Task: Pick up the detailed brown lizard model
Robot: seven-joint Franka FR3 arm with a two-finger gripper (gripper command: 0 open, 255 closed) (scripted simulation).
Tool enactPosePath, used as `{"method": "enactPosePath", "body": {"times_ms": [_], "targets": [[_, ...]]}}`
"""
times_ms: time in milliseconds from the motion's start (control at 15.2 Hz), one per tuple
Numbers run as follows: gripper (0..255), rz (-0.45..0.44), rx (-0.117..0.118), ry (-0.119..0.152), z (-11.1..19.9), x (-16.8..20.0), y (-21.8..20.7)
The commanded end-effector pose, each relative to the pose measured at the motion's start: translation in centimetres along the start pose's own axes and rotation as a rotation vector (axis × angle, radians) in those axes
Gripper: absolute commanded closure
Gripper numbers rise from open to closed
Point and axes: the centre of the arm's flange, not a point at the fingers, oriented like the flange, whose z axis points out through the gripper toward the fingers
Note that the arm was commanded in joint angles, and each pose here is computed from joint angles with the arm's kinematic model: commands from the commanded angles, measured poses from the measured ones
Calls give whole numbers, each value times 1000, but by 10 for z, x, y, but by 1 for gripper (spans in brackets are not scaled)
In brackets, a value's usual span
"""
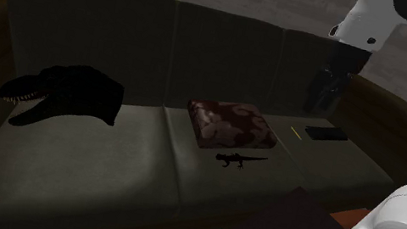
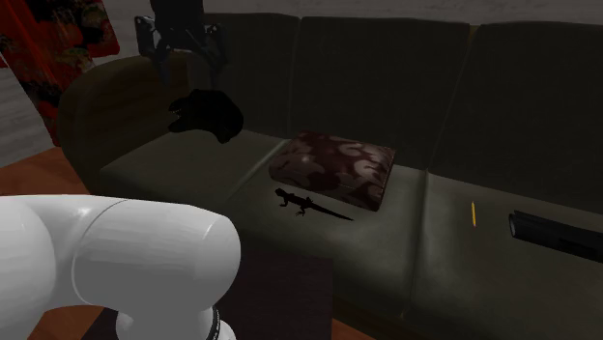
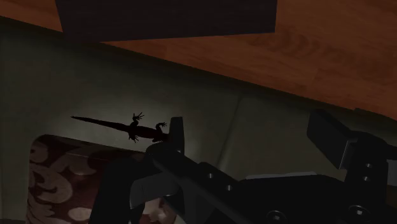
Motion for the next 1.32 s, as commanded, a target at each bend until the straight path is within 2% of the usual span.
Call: {"method": "enactPosePath", "body": {"times_ms": [0,1254], "targets": [[0,0,0,0,0,0,0],[0,107,33,-40,203,120,100]]}}
